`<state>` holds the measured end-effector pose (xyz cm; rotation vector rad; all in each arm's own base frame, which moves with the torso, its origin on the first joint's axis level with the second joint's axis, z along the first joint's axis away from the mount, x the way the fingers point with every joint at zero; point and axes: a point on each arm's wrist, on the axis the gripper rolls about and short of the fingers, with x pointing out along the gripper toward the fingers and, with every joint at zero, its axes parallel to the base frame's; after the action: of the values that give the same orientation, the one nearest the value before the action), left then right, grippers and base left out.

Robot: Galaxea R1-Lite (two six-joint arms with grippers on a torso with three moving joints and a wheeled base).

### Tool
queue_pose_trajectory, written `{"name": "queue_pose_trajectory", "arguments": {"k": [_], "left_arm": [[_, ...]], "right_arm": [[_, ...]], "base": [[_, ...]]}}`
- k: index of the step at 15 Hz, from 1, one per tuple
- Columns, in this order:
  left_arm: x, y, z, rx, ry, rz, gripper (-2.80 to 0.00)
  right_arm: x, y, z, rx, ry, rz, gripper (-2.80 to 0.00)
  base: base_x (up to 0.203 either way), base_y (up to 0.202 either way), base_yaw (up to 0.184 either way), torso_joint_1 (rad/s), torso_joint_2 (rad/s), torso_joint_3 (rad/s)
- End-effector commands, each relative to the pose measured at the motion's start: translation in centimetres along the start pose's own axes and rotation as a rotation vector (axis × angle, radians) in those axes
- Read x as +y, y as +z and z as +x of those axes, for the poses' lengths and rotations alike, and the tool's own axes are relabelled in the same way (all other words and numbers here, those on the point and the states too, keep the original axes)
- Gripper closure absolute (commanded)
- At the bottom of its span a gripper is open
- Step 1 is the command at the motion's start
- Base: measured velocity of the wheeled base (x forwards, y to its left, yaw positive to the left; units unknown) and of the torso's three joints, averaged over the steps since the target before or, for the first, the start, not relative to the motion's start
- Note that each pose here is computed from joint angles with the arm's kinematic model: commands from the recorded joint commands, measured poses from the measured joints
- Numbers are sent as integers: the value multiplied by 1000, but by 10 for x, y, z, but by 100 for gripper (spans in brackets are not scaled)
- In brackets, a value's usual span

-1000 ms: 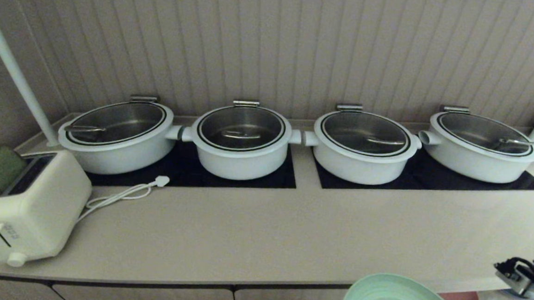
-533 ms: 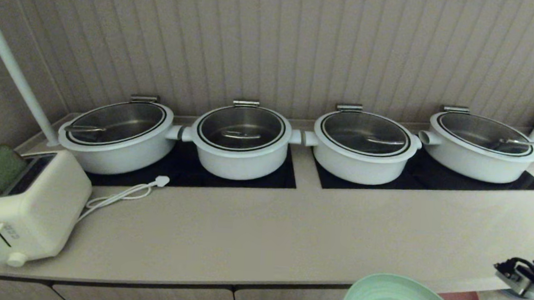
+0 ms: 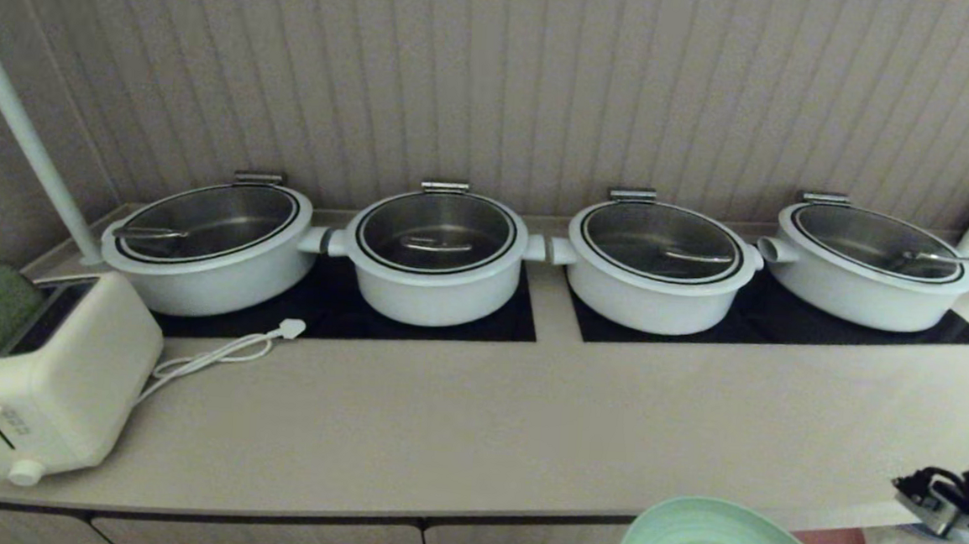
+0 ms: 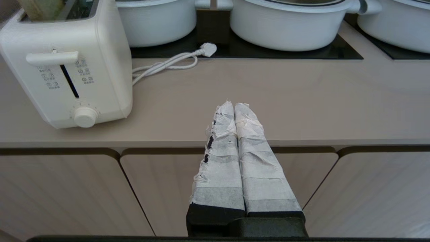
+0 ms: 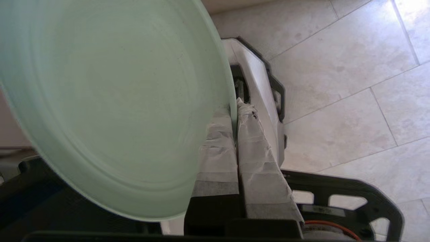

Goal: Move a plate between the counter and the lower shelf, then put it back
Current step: Put the plate in the cupboard

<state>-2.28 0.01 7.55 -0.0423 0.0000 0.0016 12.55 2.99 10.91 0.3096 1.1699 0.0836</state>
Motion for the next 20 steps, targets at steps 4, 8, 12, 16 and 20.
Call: {"name": "queue_pose_trajectory", "arguments": {"k": [4, 8, 12, 16, 20], "left_arm": [[0, 0, 0, -2, 1, -1, 0], [0, 0, 0, -2, 1, -1, 0], [0, 0, 0, -2, 1, -1, 0], [0, 0, 0, -2, 1, -1, 0], [0, 0, 0, -2, 1, -1, 0]], "right_arm": [[-1, -1, 1, 9, -5, 5, 0], [-1, -1, 1, 9, -3, 5, 0], [-1, -1, 1, 10, -3, 5, 0], [-1, -1, 1, 10, -3, 5, 0], [-1, -1, 1, 9, -1, 5, 0]], "base": [[-1, -170, -2, -2, 3, 5], [0, -194, 1, 0, -1, 3], [0, -194, 2, 3, 3, 2], [0, -194, 0, -1, 4, 2], [0, -194, -1, 3, 2, 4]]}}
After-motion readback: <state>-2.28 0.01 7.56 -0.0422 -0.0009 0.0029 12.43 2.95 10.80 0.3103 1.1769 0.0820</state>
